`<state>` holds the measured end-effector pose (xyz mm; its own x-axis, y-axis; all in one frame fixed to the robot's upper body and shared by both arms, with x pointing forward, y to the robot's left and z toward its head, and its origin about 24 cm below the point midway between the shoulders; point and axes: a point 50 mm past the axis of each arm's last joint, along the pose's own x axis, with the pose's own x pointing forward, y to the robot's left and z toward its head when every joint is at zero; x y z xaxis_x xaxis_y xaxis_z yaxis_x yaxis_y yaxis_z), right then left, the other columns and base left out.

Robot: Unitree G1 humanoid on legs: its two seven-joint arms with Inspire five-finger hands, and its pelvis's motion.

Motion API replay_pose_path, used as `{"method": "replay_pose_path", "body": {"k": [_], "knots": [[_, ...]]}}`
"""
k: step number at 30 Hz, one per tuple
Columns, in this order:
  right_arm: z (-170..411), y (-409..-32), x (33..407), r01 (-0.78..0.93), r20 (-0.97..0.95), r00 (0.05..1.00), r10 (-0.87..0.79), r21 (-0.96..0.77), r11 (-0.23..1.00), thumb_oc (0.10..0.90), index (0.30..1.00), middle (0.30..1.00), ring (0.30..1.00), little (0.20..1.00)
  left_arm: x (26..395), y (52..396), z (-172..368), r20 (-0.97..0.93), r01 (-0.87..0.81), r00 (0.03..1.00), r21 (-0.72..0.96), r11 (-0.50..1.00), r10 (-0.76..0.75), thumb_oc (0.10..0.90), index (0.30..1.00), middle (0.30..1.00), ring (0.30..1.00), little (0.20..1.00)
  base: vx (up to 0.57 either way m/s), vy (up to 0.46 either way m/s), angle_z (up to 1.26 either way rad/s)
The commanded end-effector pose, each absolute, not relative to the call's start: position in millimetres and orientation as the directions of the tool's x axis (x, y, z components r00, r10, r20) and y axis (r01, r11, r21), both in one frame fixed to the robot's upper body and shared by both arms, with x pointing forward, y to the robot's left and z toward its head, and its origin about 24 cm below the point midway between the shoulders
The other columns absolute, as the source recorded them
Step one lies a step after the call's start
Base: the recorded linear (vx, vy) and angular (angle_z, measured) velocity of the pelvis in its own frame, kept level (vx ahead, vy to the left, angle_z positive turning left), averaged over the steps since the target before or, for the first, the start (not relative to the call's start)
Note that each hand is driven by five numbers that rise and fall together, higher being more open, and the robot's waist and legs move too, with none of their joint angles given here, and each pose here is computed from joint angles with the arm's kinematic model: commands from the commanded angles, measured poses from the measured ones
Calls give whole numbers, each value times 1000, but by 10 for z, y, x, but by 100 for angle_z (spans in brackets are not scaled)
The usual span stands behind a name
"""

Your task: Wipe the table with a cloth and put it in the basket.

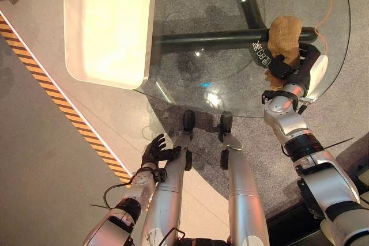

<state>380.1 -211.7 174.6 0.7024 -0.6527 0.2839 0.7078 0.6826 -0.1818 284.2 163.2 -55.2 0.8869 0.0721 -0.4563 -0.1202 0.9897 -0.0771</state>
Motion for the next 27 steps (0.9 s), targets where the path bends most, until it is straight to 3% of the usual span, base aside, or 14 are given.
{"method": "replay_pose_path", "body": {"k": [1,7,16,21,27], "knots": [[1832,-2052,3786,687,324,711,-624,-133,714,100,300,300,300,200,2471,1602,-872,-569,-150,819,-77,986,80,800,900,900,900,900,0,0,0],[1892,-1905,3788,600,344,768,-540,-91,795,100,300,300,300,200,2468,1578,-868,-565,-153,821,-80,985,81,800,900,900,900,900,0,0,0],[1985,-1140,3654,316,442,868,-224,-144,938,100,300,300,300,200,2478,1468,-854,-553,-143,831,-94,985,68,800,900,900,900,900,0,0,0],[1931,-779,3555,198,448,889,-89,-204,959,100,300,300,300,200,2476,1384,-851,-550,-139,834,-113,984,55,800,900,900,900,900,5,27,1],[1819,-625,3496,118,425,905,-12,-224,967,100,300,300,300,200,2445,1352,-872,-557,-136,829,-114,984,50,800,900,900,900,900,10,29,7]]}}
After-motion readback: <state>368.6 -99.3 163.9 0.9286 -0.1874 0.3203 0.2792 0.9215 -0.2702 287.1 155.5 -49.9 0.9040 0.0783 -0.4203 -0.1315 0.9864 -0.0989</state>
